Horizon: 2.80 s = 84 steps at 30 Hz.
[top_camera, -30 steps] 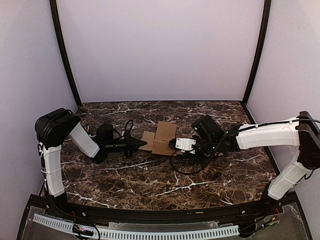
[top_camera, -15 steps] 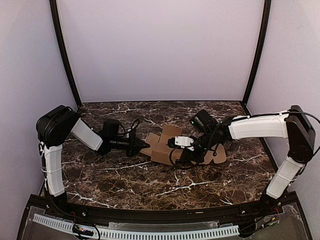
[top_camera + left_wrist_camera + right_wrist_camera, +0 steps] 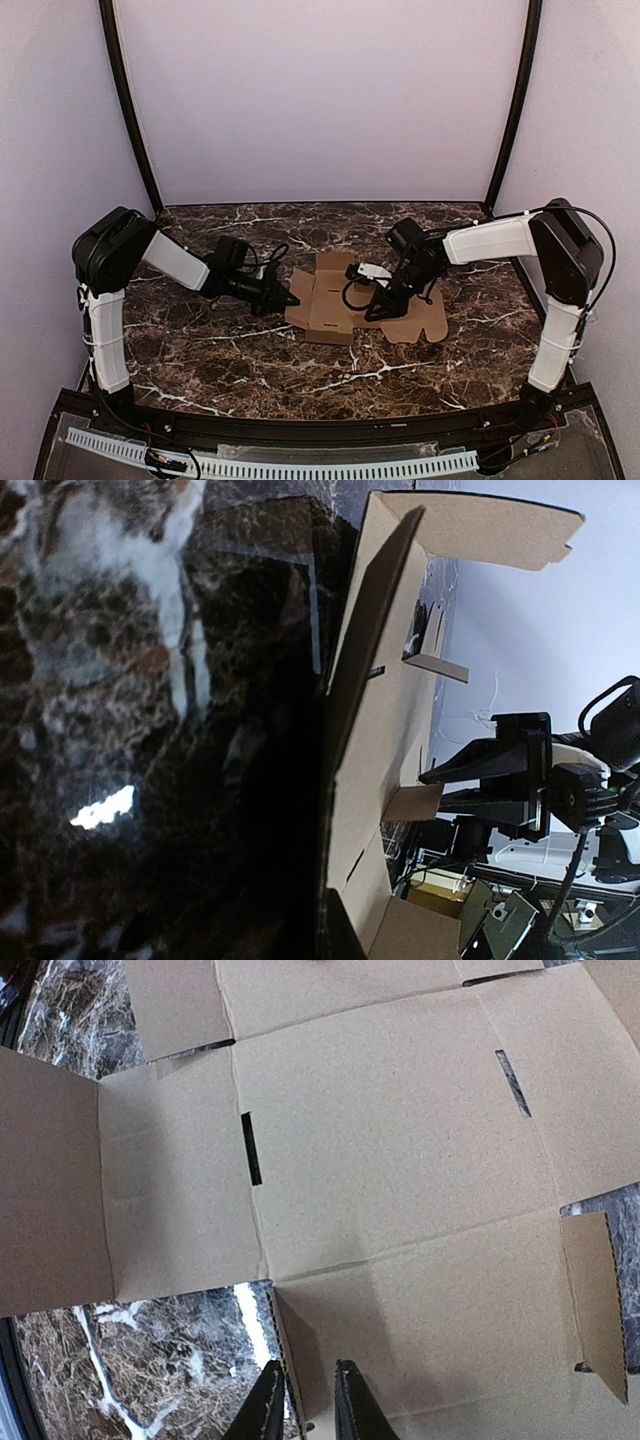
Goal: Fold the paper box
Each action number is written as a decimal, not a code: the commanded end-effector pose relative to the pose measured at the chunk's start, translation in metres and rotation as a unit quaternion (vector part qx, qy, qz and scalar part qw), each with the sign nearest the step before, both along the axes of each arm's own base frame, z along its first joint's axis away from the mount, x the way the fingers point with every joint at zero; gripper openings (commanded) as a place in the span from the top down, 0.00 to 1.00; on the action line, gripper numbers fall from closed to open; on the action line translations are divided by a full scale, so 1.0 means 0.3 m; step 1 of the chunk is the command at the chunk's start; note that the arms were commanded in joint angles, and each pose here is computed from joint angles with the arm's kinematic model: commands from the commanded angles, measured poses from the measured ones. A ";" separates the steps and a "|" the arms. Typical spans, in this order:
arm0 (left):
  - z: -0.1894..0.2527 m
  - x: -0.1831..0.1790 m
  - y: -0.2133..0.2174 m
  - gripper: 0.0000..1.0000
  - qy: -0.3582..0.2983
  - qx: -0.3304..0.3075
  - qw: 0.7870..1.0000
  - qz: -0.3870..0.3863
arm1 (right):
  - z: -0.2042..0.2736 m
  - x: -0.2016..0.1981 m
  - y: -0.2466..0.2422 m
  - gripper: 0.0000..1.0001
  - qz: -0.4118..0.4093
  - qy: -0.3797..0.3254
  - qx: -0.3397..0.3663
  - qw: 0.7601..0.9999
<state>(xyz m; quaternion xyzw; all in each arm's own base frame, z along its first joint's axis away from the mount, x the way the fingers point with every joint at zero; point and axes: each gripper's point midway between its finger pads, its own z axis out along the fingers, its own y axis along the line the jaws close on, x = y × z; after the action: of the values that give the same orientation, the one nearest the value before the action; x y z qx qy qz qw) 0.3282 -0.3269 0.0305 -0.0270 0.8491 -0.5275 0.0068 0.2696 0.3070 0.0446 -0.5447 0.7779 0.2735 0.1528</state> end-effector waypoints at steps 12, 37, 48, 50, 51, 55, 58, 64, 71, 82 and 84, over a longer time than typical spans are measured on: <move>0.025 -0.037 -0.002 0.99 -0.008 0.015 0.999 -0.043 | -0.053 0.138 -0.059 0.65 -0.073 -0.111 -0.072 0.989; -0.020 -0.028 0.026 0.99 -0.041 0.079 0.993 -0.075 | -0.281 0.069 -0.166 0.62 -0.010 -0.182 -0.231 0.956; 0.032 0.005 0.112 0.99 -0.089 0.213 0.963 -0.140 | 0.195 -0.076 -0.011 0.56 0.034 -0.111 -0.028 0.993; 0.061 0.022 0.134 0.98 -0.107 0.242 0.951 -0.157 | 0.292 -0.083 -0.016 0.53 0.031 -0.114 0.006 0.993; 0.091 0.051 0.136 0.98 -0.125 0.253 0.946 -0.158 | 0.326 -0.072 -0.029 0.52 0.023 -0.119 0.017 0.993; 0.166 0.080 0.155 0.97 -0.159 0.283 0.928 -0.184 | 0.409 0.038 -0.118 0.50 -0.043 -0.126 0.055 0.990; 0.236 0.096 0.160 0.97 -0.189 0.298 0.912 -0.209 | 0.420 0.126 -0.177 0.49 -0.091 -0.129 0.074 0.985; 0.306 0.089 0.143 0.96 -0.268 0.377 0.839 -0.286 | 0.419 0.272 -0.214 0.49 -0.142 -0.111 0.101 0.978; 0.347 0.028 0.069 0.96 -0.362 0.471 0.716 -0.367 | 0.443 0.351 -0.204 0.49 -0.166 -0.065 0.150 0.973; 0.422 -0.007 -0.001 0.99 -0.454 0.545 0.601 -0.369 | 0.318 0.248 -0.163 0.49 -0.135 0.050 0.181 0.973; 0.455 -0.004 -0.016 0.99 -0.471 0.546 0.595 -0.356 | 0.305 0.218 -0.147 0.49 -0.121 0.076 0.193 0.971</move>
<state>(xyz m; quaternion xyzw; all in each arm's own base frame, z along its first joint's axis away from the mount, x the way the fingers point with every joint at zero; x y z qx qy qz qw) 0.3208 -0.3370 0.1335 0.5382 0.8190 0.0913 0.1766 0.3593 0.2504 0.1510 -0.3909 0.7970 0.3654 0.2801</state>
